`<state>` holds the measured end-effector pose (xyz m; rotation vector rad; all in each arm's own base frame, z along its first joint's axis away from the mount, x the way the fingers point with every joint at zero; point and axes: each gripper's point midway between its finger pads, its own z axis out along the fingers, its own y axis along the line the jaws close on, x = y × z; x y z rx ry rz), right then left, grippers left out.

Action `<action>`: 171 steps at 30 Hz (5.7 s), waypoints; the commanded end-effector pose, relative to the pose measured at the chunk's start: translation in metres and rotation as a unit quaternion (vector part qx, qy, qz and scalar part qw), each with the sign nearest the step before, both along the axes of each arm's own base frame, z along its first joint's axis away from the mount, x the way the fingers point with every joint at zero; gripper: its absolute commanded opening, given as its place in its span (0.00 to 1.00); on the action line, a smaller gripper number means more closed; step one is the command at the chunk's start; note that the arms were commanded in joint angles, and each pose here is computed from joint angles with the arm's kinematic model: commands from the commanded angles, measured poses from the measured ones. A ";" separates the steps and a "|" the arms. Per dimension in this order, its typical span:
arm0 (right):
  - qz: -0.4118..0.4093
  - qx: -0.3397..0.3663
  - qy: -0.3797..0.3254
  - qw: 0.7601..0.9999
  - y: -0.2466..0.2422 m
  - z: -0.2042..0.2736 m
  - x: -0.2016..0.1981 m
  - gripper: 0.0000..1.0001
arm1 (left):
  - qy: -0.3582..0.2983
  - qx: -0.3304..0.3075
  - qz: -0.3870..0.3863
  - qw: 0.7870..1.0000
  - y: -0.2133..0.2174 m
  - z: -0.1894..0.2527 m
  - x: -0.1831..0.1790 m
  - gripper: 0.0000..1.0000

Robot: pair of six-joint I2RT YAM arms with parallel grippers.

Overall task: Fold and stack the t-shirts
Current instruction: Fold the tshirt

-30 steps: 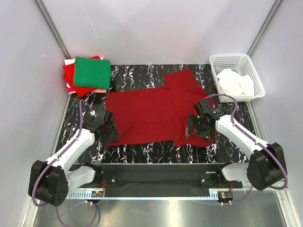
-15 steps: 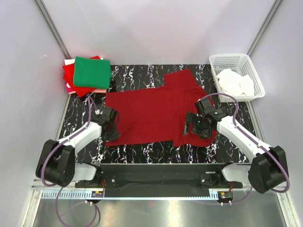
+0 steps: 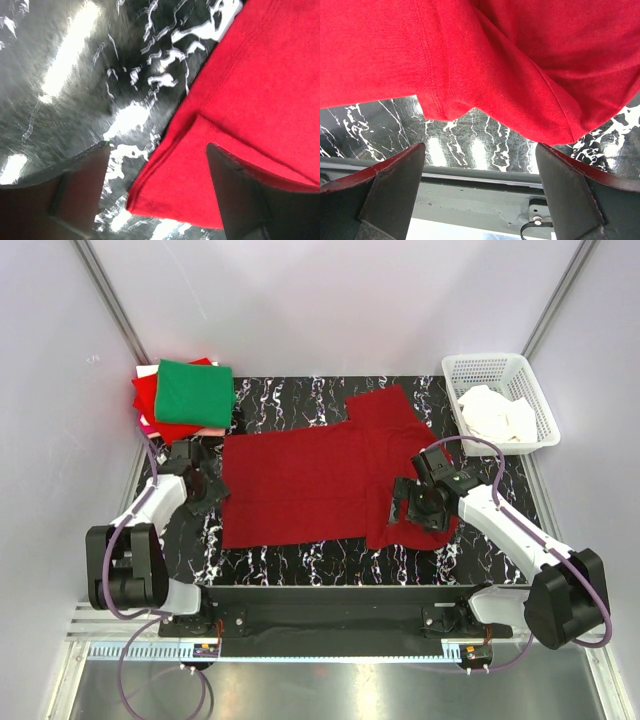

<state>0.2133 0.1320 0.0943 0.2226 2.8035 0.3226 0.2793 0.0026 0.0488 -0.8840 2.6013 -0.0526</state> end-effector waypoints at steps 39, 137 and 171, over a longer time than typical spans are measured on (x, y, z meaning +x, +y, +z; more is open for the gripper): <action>0.164 -0.236 -0.025 0.957 0.088 -0.056 -0.006 0.65 | -0.066 -0.108 -0.062 0.990 -0.072 -0.035 -0.055 0.76; -0.125 -0.390 -0.159 0.898 -0.132 0.062 0.254 1.00 | -0.172 -0.114 -0.047 0.977 -0.070 0.039 -0.053 0.77; -0.366 0.098 -0.110 0.919 -0.152 -0.052 0.076 0.54 | -0.109 -0.116 -0.047 0.986 -0.091 -0.007 -0.085 0.85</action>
